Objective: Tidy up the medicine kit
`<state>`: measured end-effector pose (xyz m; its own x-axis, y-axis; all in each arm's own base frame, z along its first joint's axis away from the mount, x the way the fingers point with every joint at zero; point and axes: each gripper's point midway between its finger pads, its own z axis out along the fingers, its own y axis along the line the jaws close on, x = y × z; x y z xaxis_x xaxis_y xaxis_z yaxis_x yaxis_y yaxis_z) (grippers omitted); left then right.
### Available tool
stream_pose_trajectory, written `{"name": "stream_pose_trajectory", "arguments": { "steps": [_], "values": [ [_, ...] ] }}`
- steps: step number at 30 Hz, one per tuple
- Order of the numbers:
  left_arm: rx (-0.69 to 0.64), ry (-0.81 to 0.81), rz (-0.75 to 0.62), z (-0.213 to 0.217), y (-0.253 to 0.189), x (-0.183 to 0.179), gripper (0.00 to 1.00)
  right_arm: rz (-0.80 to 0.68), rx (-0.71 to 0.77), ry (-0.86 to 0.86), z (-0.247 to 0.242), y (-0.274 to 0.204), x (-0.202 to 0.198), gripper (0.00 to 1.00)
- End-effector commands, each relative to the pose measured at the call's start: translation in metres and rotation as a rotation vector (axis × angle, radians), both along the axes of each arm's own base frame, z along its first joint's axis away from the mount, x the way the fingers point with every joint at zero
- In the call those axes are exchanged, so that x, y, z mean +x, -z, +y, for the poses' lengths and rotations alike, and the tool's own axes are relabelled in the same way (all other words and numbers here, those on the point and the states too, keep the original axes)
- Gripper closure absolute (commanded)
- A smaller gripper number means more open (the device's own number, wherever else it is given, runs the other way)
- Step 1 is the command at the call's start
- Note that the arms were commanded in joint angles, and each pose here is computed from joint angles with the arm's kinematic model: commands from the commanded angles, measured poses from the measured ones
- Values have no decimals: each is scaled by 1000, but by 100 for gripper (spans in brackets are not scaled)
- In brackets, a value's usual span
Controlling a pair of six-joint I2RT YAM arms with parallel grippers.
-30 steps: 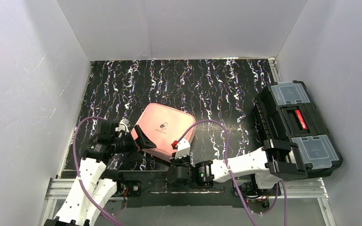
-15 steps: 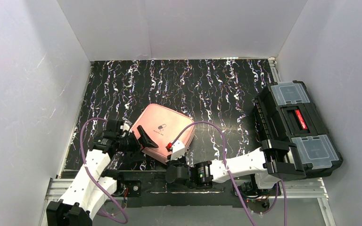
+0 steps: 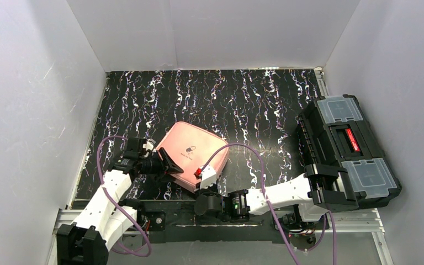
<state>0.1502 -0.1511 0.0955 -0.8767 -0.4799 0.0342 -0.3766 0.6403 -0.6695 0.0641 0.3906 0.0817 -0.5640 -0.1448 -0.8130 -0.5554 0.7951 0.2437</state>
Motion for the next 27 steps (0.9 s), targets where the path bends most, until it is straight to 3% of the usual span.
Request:
{"name": "stream_pose_trajectory", "arguments": {
  "steps": [1, 9, 16, 27],
  "values": [
    [-17, 12, -26, -3, -3, 4, 62, -5, 75, -8, 11, -14, -4, 99],
    [-3, 9, -29, -2, 3, 6, 92, 15, 39, 15, -7, -6, -7, 99],
    [10, -1, -43, 0, 6, 10, 100, 22, -27, 51, -32, 3, -13, 99],
    [40, 3, -74, 4, 4, 15, 100, 35, -89, 162, -83, 12, -7, 99]
  ]
}}
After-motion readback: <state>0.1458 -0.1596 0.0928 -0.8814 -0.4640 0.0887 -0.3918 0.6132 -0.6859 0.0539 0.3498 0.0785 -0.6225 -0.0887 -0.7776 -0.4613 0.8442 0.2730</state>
